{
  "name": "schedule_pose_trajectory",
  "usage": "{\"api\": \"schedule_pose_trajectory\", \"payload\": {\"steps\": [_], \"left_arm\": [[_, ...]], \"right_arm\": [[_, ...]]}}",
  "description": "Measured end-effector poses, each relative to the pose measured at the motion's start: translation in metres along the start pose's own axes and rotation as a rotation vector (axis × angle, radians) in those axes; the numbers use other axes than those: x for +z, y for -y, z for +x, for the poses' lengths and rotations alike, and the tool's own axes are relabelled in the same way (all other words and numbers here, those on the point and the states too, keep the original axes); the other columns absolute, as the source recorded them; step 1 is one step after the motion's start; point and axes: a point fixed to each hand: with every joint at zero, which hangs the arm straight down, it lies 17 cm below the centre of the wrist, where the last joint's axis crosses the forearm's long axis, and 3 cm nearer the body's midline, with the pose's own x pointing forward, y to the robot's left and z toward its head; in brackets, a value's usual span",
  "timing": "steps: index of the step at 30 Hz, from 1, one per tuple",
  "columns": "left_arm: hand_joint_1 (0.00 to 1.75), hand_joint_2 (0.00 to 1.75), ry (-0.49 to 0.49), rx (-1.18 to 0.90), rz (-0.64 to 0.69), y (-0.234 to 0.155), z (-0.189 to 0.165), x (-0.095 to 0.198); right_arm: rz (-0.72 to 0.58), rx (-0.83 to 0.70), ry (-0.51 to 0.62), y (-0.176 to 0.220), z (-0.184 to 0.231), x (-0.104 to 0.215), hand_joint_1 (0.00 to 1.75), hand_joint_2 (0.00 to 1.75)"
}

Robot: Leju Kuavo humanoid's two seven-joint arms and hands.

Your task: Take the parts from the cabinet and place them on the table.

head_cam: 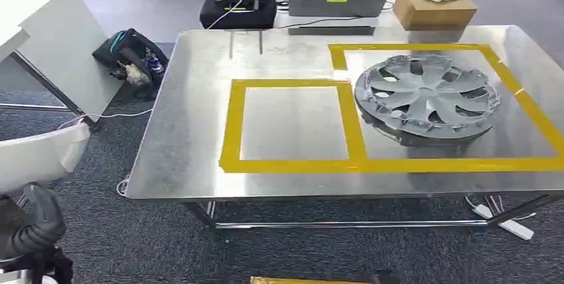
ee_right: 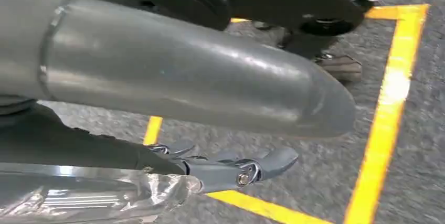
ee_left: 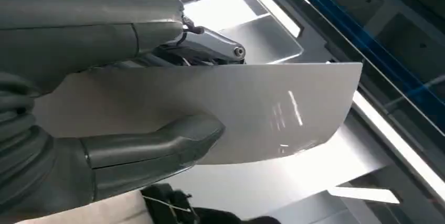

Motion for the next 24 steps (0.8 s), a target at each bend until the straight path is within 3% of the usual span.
{"api": "schedule_pose_trajectory", "payload": {"steps": [6, 12, 24], "left_arm": [[1.75, 1.75, 0.039, 0.029, -0.004, 0.008, -0.002, -0.017], [1.75, 1.75, 0.032, 0.046, -0.052, 0.030, -0.021, -0.033], [1.75, 1.75, -0.094, 0.093, -0.195, 0.085, -0.060, -0.015]], "right_arm": [[0.003, 0.050, -0.069, 0.001, -0.012, 0.000, 0.00, 0.00], [0.024, 0.104, -0.059, -0.002, -0.001, -0.002, 0.00, 0.00], [0.042, 0.124, 0.037, -0.007, 0.031, -0.005, 0.00, 0.00]]}}
